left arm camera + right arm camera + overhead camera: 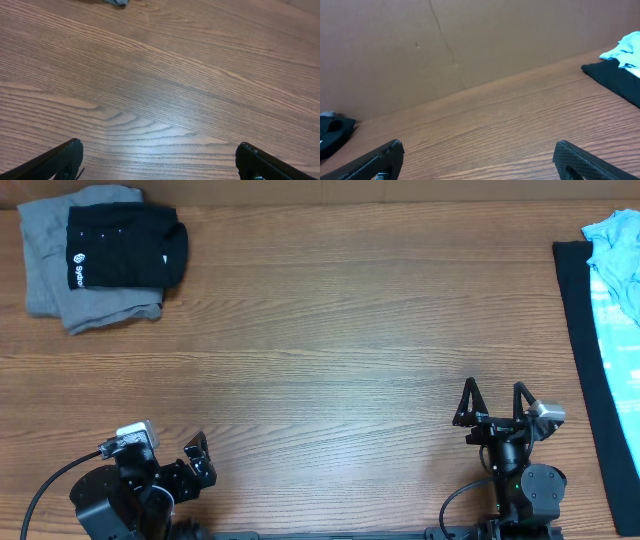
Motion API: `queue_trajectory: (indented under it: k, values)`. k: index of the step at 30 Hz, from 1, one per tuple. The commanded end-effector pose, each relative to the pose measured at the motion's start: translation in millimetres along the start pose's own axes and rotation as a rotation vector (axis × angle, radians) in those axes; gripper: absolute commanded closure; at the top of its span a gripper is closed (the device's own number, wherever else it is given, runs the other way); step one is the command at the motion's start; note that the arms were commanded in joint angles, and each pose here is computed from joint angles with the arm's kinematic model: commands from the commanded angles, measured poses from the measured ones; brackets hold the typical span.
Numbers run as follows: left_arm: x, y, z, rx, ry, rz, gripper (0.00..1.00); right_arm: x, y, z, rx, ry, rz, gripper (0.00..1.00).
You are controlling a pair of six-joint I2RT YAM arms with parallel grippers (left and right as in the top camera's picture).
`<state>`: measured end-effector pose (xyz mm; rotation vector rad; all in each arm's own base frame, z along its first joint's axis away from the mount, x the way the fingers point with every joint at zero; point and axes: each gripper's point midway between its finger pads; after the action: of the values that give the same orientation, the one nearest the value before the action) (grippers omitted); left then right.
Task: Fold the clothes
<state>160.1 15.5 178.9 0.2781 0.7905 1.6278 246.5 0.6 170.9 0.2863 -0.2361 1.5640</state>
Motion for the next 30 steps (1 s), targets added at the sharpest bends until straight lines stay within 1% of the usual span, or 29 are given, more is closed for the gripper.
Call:
queue_trajectory:
  k: [1,25,27,28,30]
  values:
    - [0,1,0,-0.006,0.001,0.005,0.0,-1,0,-1,-0.007,0.007,-0.001,0.0]
    - [-2,1,-1,0.0,-0.006,-0.005,0.0,-1,0,-1,-0.007,0.007,-0.001,0.0]
    - [-11,1,-3,0.007,-0.014,-0.054,0.0,-1,0,-1,-0.007,0.007,-0.001,0.0]
    - [-21,1,-2,0.006,-0.03,-0.111,0.0,-1,0,-1,-0.007,0.007,-0.001,0.0]
    - [-34,-3,5,-0.025,-0.062,-0.176,0.0,-1,0,-1,-0.007,0.007,-0.001,0.0]
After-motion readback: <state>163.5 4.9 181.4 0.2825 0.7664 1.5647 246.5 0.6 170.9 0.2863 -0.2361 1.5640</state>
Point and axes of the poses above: each gripper's point midway between its finger pads, its own y axis back along the fingers, its own x axis along the line the jaws close on, z = x × y
